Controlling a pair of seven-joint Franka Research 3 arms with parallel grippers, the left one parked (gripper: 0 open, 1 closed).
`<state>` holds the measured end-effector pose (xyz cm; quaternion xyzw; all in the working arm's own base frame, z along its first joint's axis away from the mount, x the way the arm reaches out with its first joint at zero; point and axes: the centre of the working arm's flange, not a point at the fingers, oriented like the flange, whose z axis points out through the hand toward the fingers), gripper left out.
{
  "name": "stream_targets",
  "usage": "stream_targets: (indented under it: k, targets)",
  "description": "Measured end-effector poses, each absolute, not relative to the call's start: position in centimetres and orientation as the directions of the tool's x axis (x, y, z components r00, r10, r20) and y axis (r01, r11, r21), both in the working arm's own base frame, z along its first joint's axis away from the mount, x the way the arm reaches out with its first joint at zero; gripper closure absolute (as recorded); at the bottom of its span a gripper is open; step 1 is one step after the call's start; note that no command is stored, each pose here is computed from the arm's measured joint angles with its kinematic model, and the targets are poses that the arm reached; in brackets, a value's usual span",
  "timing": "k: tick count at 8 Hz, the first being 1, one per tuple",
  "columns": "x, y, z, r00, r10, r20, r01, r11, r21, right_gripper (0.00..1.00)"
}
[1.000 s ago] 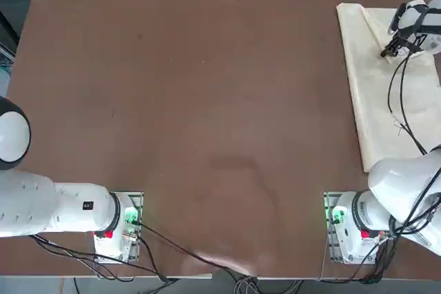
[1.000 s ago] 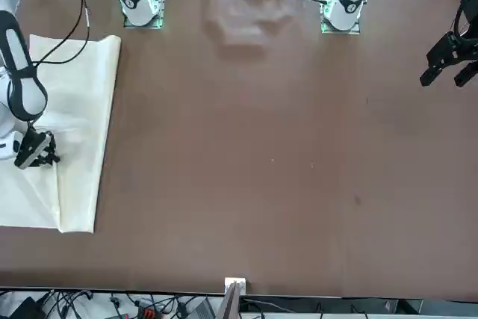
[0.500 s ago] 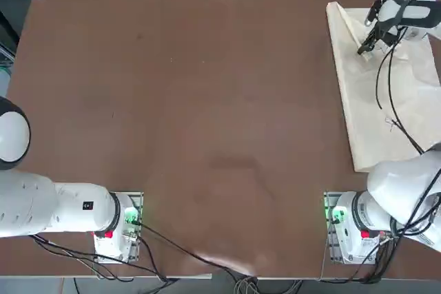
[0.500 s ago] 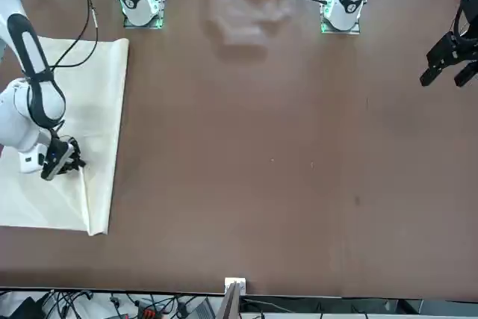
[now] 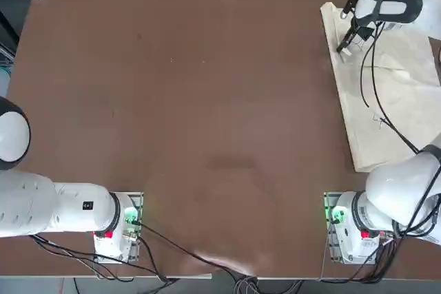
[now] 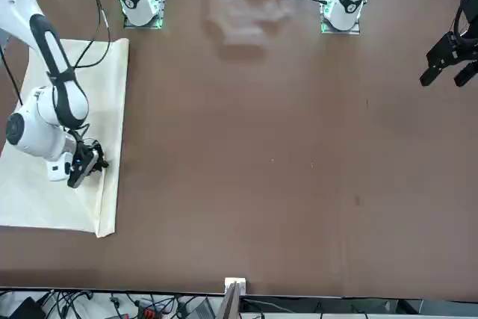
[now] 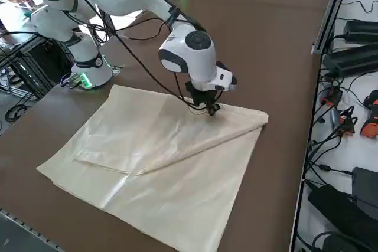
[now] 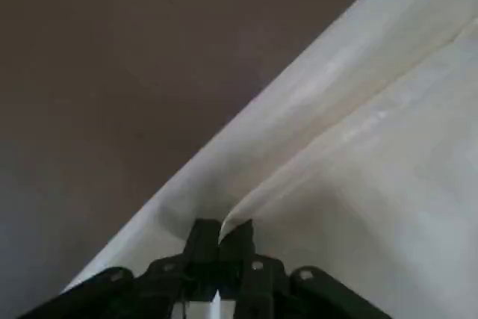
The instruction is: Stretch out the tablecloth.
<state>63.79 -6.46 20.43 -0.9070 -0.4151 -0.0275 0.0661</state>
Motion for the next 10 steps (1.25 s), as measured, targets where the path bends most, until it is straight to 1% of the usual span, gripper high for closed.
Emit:
stream_targets:
  k: [3, 5, 8, 10]
  targets:
    - [64.0, -0.6, 20.3, 0.716, 0.693, 0.09, 0.698, -0.705, -0.123, 0.98]
    - [64.0, 4.0, 20.4, 0.759, 0.643, 0.103, 0.65, -0.74, -0.171, 0.98]
    - [64.0, 10.8, 21.1, 0.829, 0.551, 0.096, 0.558, -0.804, -0.207, 0.98]
    - [64.2, 14.1, 20.6, 0.869, 0.488, 0.077, 0.492, -0.841, -0.224, 0.98]
